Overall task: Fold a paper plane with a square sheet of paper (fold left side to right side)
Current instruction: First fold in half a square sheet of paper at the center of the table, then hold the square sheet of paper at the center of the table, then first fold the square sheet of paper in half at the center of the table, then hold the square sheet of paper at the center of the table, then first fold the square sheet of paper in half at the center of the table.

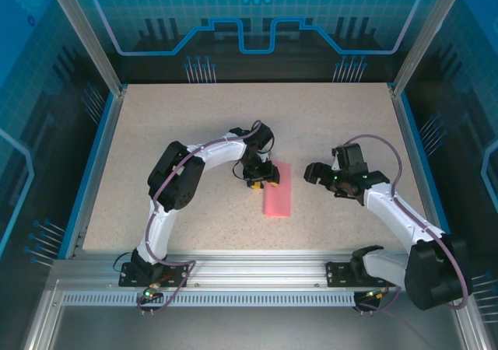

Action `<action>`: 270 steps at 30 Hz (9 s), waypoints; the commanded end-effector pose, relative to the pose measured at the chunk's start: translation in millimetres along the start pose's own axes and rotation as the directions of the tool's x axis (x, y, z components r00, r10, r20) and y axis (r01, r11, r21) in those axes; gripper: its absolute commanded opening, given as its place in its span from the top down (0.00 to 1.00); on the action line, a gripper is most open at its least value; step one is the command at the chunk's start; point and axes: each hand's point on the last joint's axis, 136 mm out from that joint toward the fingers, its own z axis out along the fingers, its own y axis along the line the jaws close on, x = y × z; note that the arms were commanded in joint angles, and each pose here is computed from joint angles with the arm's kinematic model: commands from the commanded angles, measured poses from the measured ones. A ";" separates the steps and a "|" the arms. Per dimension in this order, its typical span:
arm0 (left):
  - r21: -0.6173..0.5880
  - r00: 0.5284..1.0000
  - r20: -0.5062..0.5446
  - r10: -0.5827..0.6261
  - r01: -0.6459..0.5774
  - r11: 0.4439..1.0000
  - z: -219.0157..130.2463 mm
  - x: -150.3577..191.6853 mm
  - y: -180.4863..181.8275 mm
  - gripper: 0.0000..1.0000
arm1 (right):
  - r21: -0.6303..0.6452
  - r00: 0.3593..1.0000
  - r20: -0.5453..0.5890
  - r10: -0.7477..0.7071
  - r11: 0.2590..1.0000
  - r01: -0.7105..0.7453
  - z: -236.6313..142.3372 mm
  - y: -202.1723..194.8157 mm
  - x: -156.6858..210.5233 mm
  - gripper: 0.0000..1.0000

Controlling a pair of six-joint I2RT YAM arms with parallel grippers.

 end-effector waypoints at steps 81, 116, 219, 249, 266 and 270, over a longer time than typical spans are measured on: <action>0.217 0.992 0.031 0.121 -0.125 0.968 -1.2 18.7 -21.5 0.75 | 0.039 0.870 -0.493 -0.032 0.997 0.059 107.6 12.5 89.8 0.97; 0.080 1.000 0.025 -0.004 0.002 0.997 2.5 24.4 51.9 0.83 | 0.116 0.844 -0.536 -0.005 0.990 0.080 105.6 -15.1 100.5 0.99; 0.158 0.985 -0.101 0.143 -0.126 0.979 21.2 85.6 20.9 0.79 | 0.005 0.886 -0.462 -0.037 0.999 0.045 135.6 27.7 51.5 1.00; 0.156 0.981 -0.096 0.168 -0.152 0.976 14.2 122.2 25.2 0.79 | 0.010 0.876 -0.481 -0.033 0.999 0.042 138.2 24.1 56.5 1.00; 0.279 0.979 0.023 0.203 -0.201 0.939 -16.6 85.3 -9.1 0.78 | 0.007 0.876 -0.480 -0.037 0.999 0.046 136.2 24.9 57.2 1.00; 0.299 0.976 0.005 0.220 -0.211 0.931 -8.0 83.0 -16.4 0.78 | 0.009 0.876 -0.481 -0.035 0.999 0.045 135.7 24.5 57.4 1.00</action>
